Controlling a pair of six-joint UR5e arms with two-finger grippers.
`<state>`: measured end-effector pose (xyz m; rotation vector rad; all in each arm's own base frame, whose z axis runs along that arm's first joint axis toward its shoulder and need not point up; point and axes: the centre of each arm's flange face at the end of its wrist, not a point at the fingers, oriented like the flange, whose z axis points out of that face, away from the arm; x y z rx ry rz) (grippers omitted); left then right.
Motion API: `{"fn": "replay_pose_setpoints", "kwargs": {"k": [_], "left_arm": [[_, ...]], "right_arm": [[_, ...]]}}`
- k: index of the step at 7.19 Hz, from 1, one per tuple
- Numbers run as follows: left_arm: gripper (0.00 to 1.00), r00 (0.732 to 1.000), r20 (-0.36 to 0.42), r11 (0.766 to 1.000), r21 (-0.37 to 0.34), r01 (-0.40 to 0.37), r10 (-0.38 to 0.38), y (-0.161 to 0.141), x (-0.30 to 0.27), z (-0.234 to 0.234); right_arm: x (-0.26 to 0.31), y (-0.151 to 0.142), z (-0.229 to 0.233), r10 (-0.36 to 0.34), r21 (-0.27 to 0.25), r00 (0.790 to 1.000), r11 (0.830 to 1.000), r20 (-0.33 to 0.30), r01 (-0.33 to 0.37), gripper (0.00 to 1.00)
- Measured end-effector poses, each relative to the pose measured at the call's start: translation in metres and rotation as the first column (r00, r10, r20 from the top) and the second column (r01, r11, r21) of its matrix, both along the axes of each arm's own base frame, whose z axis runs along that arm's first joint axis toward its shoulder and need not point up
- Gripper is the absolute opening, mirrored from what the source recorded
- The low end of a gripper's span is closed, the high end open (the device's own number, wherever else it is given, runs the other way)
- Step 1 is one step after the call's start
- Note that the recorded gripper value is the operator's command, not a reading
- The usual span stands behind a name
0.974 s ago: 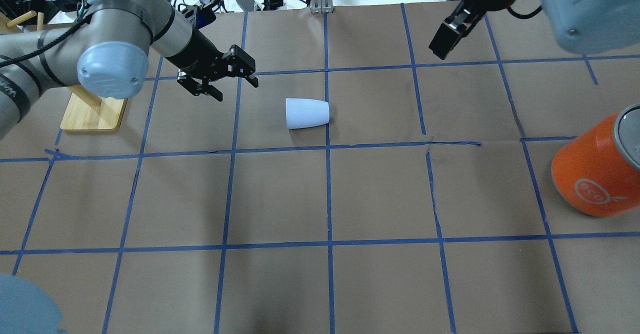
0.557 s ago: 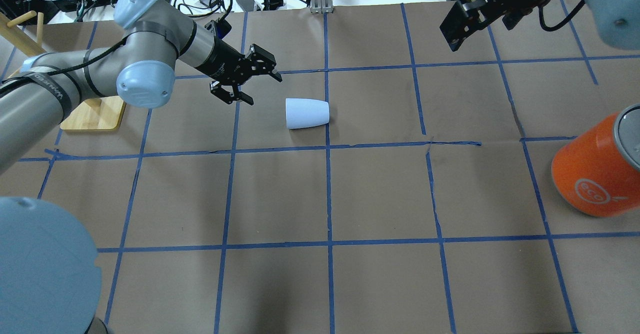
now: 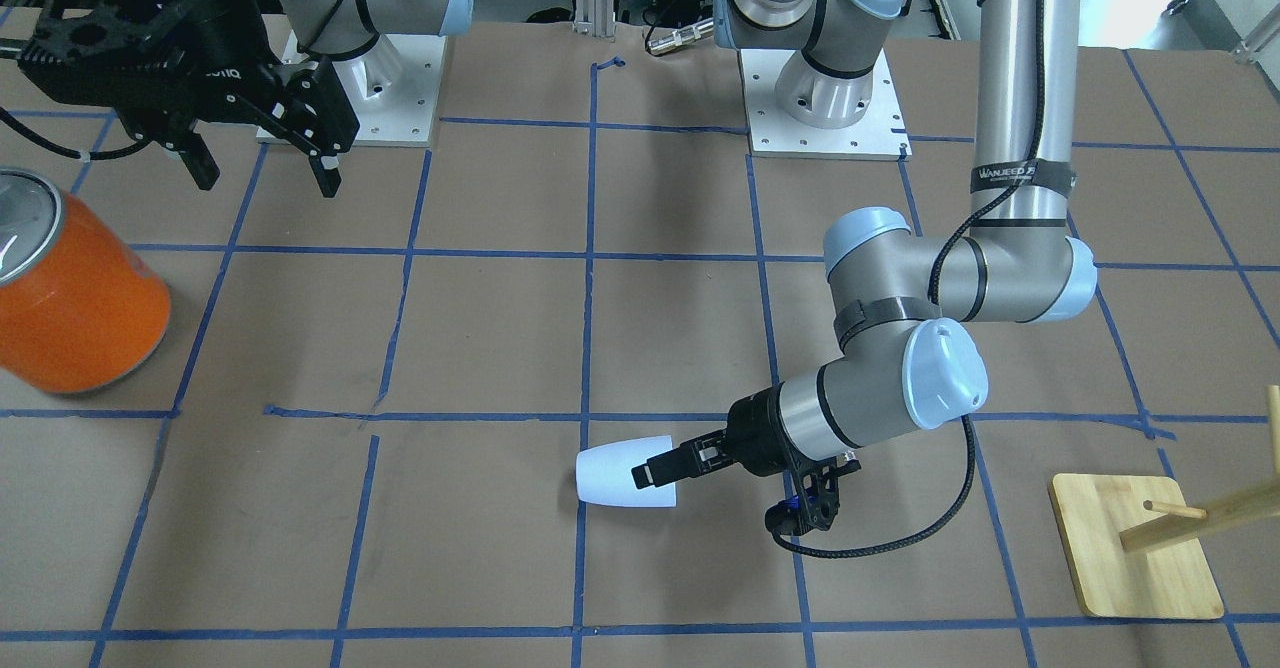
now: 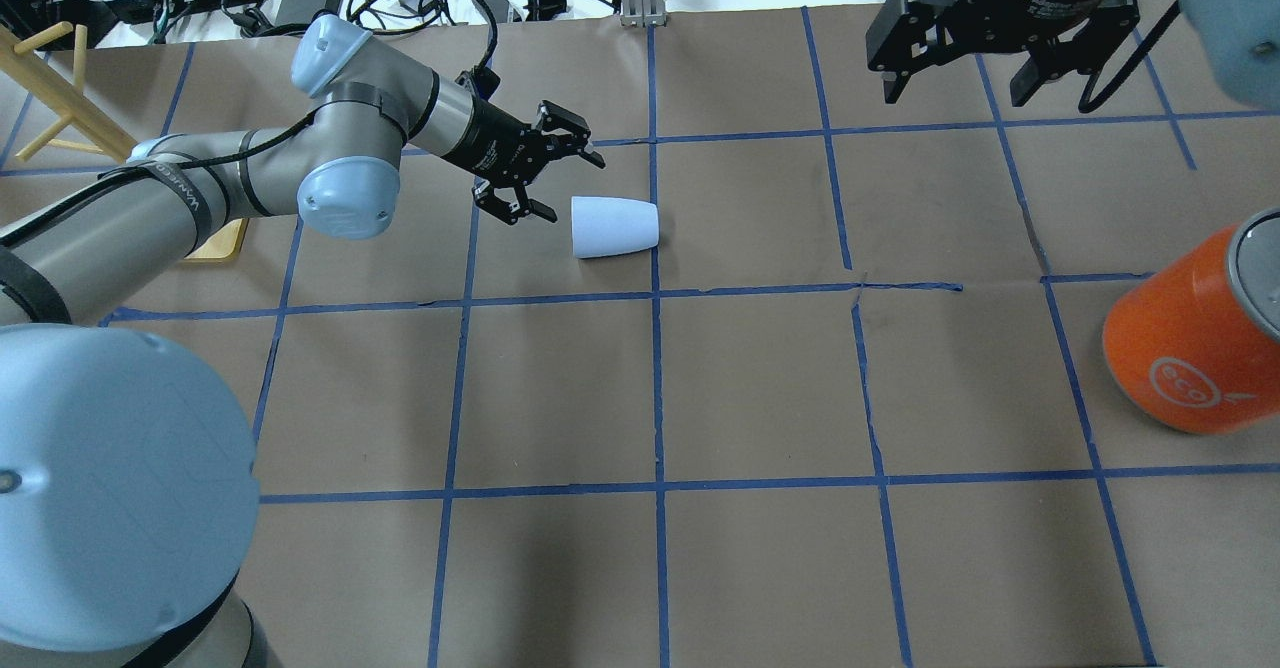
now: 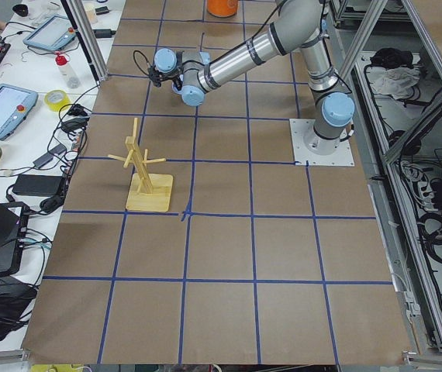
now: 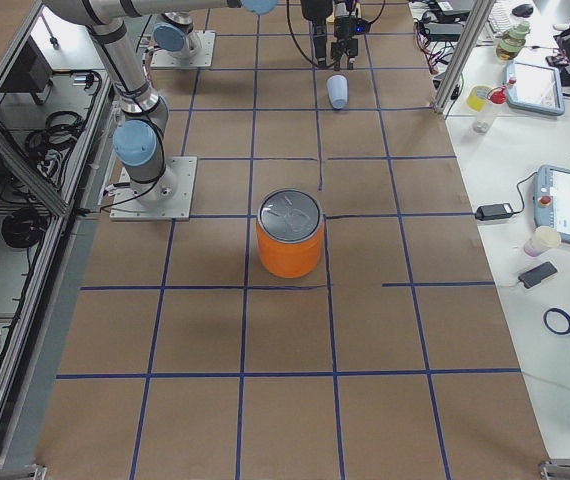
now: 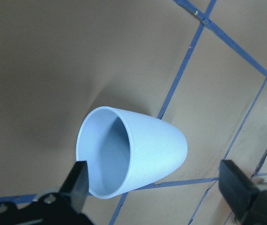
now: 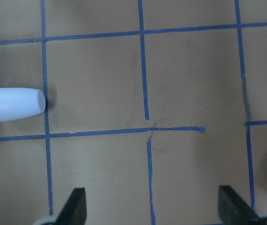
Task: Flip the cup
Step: 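Move the left gripper to the cup's open end and grasp its rim, then lift the cup with the left gripper, rotating it upright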
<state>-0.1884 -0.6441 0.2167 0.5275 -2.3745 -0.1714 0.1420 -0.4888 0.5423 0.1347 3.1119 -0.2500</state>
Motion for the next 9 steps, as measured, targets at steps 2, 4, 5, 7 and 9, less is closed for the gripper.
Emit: {"fn": "replay_pose_setpoints", "kwargs": {"k": [2, 4, 5, 7, 9], "left_arm": [[1.0, 0.998, -0.056, 1.0, 0.03, -0.004, 0.006, 0.0, -0.008, -0.011], [0.8, 0.998, -0.061, 0.999, 0.039, -0.005, 0.008, -0.003, -0.008, -0.025], [0.65, 0.999, -0.047, 1.0, 0.024, -0.005, 0.007, -0.005, -0.008, -0.03], [0.0, 1.0, -0.025, 1.0, -0.018, -0.005, 0.005, -0.009, -0.006, -0.033], [0.0, 1.0, -0.025, 1.0, -0.029, -0.006, 0.005, -0.009, -0.007, -0.03]], "right_arm": [[0.002, 0.002, -0.002, -0.009, 0.014, 1.0, 1.0, 0.005, 0.009, 1.0], [0.002, -0.001, -0.005, -0.01, 0.018, 1.0, 1.0, 0.005, 0.01, 1.0], [0.002, -0.002, -0.006, -0.012, 0.016, 1.0, 1.0, 0.004, 0.012, 1.0], [0.0, -0.006, -0.005, -0.016, -0.006, 1.0, 1.0, 0.006, 0.016, 1.0], [-0.005, -0.009, -0.004, -0.024, -0.015, 1.0, 1.0, 0.006, 0.024, 1.0]]}}
